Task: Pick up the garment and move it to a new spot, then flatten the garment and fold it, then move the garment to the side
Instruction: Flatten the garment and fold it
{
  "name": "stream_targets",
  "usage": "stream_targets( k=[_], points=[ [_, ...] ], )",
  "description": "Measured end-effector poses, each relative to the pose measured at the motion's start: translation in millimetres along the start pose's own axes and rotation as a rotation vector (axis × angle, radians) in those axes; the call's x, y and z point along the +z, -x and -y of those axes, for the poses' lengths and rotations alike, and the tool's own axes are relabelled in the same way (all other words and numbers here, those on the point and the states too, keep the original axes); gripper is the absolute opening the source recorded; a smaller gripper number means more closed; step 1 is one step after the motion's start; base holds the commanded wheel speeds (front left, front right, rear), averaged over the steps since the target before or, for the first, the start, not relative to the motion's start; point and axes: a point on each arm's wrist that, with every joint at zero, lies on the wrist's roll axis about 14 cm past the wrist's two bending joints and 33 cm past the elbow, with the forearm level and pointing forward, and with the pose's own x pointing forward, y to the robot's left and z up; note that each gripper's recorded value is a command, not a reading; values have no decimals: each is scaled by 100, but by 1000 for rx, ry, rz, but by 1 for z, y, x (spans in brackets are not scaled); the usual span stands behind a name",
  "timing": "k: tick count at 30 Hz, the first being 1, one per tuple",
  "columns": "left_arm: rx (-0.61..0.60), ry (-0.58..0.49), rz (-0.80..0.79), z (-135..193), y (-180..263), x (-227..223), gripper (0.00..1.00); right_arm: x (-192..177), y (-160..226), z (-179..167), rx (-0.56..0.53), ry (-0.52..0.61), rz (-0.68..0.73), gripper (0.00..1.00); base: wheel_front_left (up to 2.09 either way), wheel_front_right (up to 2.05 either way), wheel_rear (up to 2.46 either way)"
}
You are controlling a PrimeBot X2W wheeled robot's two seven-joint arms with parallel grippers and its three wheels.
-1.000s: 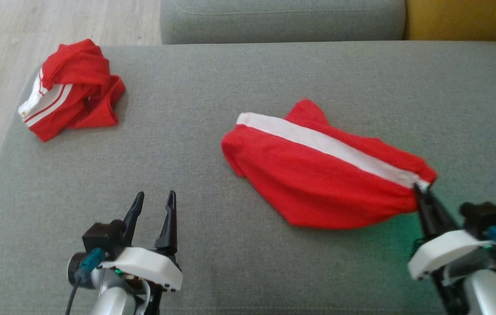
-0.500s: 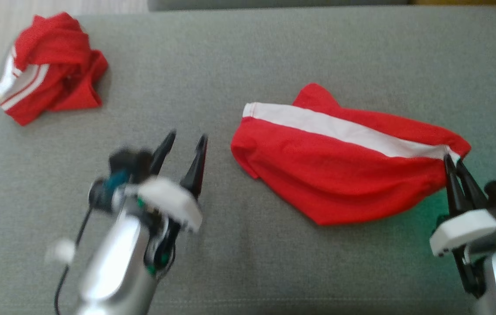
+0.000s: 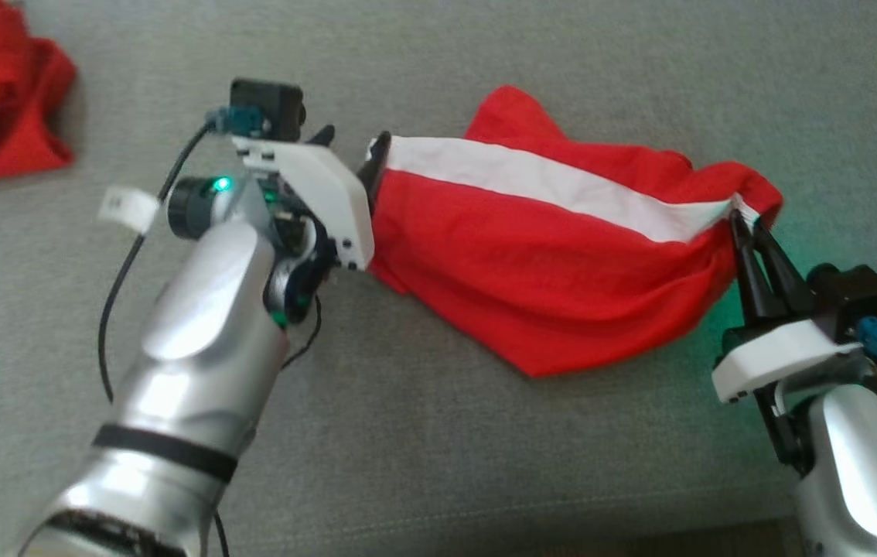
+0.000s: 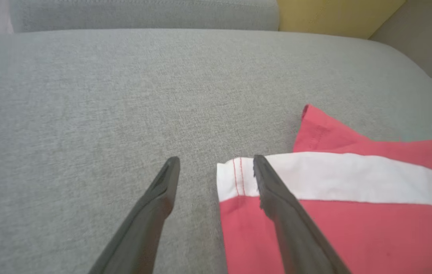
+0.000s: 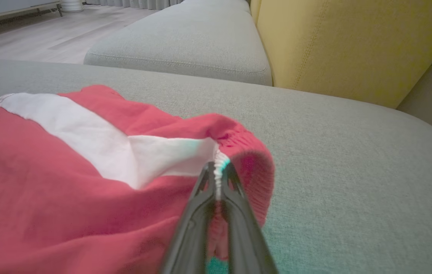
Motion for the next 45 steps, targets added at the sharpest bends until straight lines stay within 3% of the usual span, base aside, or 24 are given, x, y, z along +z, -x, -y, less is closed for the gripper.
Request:
stream_targets(
  k=[10,11,13,14,16,18,30,37,45],
  points=[
    [-21,-35,-150,8,-20,-26,100,-10,-1,5,-14,0,-18,0,0,0,0],
    [-23,-44,-157,9,-21,-26,95,-10,-1,5,-14,-1,-16,0,0,0,0],
    [-32,-53,-164,12,-21,-26,74,-10,-1,5,-13,-2,-16,0,0,0,0],
    [-41,-52,-169,14,-20,-27,49,-10,-1,4,-13,-2,-15,0,0,0,0],
    [-50,-55,-172,16,-20,-28,32,-9,-1,4,-12,-2,-14,0,0,0,0],
    [-54,-61,-167,17,-19,-27,0,-8,-1,4,-11,-3,-11,0,0,0,0],
    [-74,-10,109,25,-6,31,0,21,-1,1,-10,-32,98,0,0,0,0],
    [-61,76,356,22,37,73,0,85,9,-3,15,-38,278,0,0,0,0],
    [-7,143,614,14,121,107,0,173,49,-18,77,-14,508,0,0,0,0]
  ],
)
